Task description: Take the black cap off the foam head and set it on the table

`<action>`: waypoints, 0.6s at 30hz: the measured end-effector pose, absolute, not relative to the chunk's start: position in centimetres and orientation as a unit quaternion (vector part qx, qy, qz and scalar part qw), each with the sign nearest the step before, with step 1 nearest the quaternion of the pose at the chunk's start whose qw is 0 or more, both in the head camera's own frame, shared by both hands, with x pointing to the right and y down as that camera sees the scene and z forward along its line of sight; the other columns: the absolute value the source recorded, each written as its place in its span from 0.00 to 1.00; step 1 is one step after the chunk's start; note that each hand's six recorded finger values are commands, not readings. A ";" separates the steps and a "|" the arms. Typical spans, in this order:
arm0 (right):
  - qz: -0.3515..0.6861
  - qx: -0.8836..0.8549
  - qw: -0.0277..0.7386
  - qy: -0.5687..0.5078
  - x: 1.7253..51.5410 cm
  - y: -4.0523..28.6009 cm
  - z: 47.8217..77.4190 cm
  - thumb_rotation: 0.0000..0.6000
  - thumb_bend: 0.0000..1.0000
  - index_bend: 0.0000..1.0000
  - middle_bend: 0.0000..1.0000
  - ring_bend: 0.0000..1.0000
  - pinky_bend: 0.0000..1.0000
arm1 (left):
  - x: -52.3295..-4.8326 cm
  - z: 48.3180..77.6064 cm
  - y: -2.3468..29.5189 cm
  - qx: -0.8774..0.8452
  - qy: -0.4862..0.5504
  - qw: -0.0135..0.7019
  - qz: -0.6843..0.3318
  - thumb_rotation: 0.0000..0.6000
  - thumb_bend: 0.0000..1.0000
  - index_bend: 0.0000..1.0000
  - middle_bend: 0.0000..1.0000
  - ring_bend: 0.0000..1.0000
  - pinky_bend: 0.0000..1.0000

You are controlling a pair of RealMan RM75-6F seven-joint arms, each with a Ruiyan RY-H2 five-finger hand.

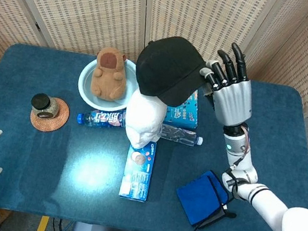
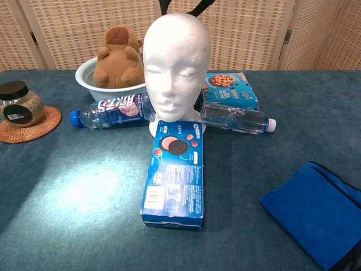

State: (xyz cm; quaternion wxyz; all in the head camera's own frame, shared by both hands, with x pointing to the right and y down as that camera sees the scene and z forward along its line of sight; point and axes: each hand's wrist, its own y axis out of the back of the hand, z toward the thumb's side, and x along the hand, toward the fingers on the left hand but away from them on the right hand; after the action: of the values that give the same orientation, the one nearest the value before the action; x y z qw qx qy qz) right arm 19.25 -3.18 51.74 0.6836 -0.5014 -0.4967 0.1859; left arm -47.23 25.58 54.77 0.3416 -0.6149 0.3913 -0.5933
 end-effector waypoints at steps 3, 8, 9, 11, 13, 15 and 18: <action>0.194 -0.490 0.688 -0.500 21.0 -3.1 50.9 1.00 0.46 0.85 0.48 0.26 0.14 | -47.0 54.8 25.5 -0.618 0.389 0.343 -0.591 1.00 0.20 0.02 0.00 0.00 0.00; 0.217 -0.472 0.696 -0.496 24.0 -2.5 50.2 1.00 0.46 0.85 0.48 0.26 0.14 | -46.7 54.8 25.3 -0.620 0.388 0.345 -0.588 1.00 0.20 0.02 0.00 0.00 0.00; 0.222 -0.470 0.697 -0.494 24.5 -2.4 50.2 1.00 0.46 0.85 0.48 0.26 0.14 | -46.7 54.8 25.3 -0.621 0.388 0.345 -0.587 1.00 0.20 0.02 0.00 0.00 0.00; 0.235 -0.468 0.699 -0.487 25.7 -1.9 50.4 1.00 0.46 0.85 0.48 0.26 0.14 | -46.7 54.9 25.4 -0.621 0.387 0.345 -0.588 1.00 0.20 0.02 0.00 0.00 0.00; 0.250 -0.468 0.700 -0.478 26.8 -1.3 50.9 1.00 0.46 0.85 0.48 0.26 0.14 | -46.6 54.9 25.4 -0.622 0.386 0.344 -0.587 1.00 0.20 0.02 0.00 0.00 0.00; 0.264 -0.468 0.699 -0.472 27.7 -0.8 51.4 1.00 0.46 0.85 0.48 0.26 0.14 | -46.5 55.0 25.4 -0.624 0.385 0.344 -0.587 1.00 0.20 0.02 0.00 0.00 0.00; 0.289 -0.469 0.694 -0.464 29.3 -0.2 52.4 1.00 0.46 0.85 0.48 0.26 0.14 | -46.4 55.1 25.3 -0.626 0.384 0.344 -0.586 1.00 0.20 0.02 0.00 0.00 0.00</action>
State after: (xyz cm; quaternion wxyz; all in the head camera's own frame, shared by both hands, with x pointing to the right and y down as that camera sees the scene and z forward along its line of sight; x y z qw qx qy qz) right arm 29.32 -0.16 52.38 0.6938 -0.4687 -0.4645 0.2885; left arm -46.43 25.35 55.14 0.3438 -0.6256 0.3837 -0.5859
